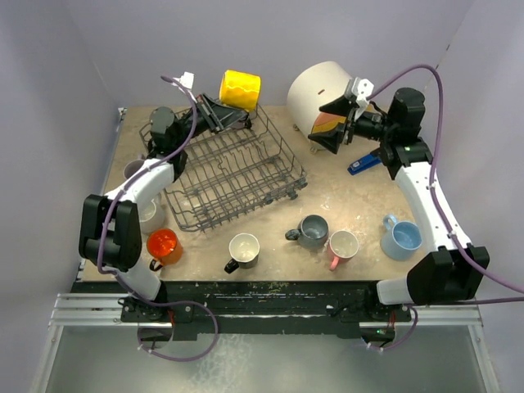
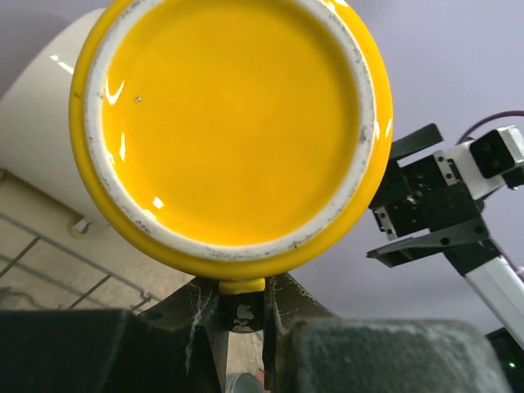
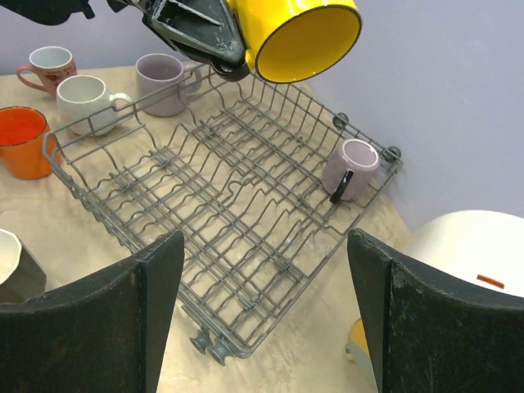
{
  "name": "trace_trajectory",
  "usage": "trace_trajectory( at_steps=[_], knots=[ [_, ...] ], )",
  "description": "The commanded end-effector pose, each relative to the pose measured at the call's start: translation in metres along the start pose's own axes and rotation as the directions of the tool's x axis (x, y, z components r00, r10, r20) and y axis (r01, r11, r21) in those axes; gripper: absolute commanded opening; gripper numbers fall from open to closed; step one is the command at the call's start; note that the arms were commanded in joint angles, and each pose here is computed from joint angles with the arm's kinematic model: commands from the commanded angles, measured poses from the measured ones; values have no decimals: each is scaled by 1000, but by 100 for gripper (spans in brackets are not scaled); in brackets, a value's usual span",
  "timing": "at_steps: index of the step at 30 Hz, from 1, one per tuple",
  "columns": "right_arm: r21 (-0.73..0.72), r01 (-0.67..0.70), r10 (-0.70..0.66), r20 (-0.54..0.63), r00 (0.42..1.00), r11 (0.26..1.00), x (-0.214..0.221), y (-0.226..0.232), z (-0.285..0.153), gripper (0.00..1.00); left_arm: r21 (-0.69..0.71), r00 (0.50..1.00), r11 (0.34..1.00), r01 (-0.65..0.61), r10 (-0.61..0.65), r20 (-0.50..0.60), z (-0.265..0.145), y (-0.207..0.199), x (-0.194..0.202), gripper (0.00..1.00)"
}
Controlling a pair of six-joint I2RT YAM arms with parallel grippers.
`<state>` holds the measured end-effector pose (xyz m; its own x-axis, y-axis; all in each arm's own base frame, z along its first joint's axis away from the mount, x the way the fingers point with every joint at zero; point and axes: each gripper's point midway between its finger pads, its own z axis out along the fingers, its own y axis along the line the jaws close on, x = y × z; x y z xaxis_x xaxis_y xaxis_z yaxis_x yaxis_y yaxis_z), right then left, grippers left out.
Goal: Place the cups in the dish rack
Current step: Turn the cup upside down in the dish rack.
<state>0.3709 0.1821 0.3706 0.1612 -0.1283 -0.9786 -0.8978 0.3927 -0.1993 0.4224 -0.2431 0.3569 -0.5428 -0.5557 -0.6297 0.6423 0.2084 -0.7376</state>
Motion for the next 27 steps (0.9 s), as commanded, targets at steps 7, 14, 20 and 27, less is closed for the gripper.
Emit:
trace_trajectory(
  at_steps=[7,14,20,27],
  knots=[
    [68,69,-70,8,998,995,-4,-4,-14,83,-195,979,960,-203,201,-31,-9,20,-36,0],
    [84,58,-59,1,998,995,4,-4,-17,84,-423,964,866,-265,254,-83,-16,75,-45,0],
    [99,54,-54,-6,999,994,9,-5,-19,84,-537,952,790,-298,289,-103,-24,112,-49,0],
    [107,42,-40,-15,999,993,15,-3,-21,85,-654,929,668,-356,326,-173,-31,158,-58,0]
  ],
)
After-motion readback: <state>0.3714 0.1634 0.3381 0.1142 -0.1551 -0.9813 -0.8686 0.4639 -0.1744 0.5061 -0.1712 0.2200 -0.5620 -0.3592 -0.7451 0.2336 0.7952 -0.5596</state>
